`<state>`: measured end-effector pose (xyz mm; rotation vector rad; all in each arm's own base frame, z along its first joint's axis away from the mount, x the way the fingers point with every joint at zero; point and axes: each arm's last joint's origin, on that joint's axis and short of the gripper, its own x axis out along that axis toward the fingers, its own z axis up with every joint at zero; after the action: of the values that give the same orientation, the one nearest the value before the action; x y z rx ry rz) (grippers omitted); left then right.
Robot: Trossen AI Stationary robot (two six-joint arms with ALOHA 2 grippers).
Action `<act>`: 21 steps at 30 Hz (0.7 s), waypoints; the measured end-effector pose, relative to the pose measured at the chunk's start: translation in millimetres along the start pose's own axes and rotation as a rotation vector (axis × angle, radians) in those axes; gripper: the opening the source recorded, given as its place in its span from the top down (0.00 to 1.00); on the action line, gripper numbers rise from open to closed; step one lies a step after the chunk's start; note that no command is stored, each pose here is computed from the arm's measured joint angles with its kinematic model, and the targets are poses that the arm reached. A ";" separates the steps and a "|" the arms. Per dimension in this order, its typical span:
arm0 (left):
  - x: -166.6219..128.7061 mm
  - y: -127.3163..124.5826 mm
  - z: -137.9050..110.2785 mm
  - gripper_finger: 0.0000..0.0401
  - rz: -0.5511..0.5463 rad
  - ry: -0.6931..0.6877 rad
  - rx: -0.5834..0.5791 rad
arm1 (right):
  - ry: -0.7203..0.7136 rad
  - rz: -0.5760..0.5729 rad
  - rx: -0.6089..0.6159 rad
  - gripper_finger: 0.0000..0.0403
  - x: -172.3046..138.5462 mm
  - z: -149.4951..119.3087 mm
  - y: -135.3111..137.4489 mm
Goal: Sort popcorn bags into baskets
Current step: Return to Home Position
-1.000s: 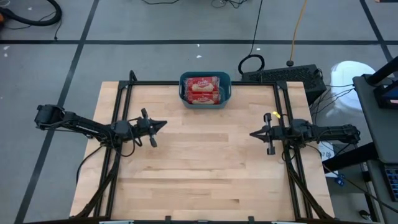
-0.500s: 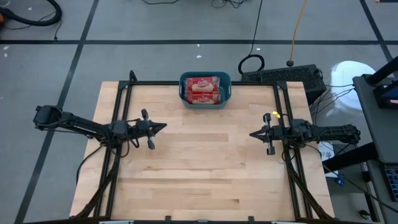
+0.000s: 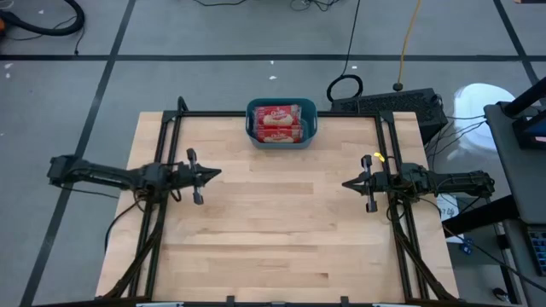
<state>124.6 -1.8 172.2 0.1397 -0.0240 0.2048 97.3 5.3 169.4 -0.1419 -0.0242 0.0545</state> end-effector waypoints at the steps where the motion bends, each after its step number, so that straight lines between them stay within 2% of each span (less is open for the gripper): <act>1: -1.6 0.0 0.6 0.98 -0.019 -0.006 0.007 | 0.000 0.000 0.000 1.00 0.0 0.0 0.0; 15: -20.4 7.3 2.0 0.99 -0.099 -0.046 0.016 | -0.001 0.000 0.000 1.00 0.0 0.0 0.0; 21: -24.8 12.7 -3.7 0.98 -0.074 -0.004 0.016 | 0.000 0.000 0.000 1.00 0.0 -0.1 0.0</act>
<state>97.7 6.1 169.3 0.1563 -0.0208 0.1311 97.3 5.3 169.3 -0.1419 -0.0246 0.0545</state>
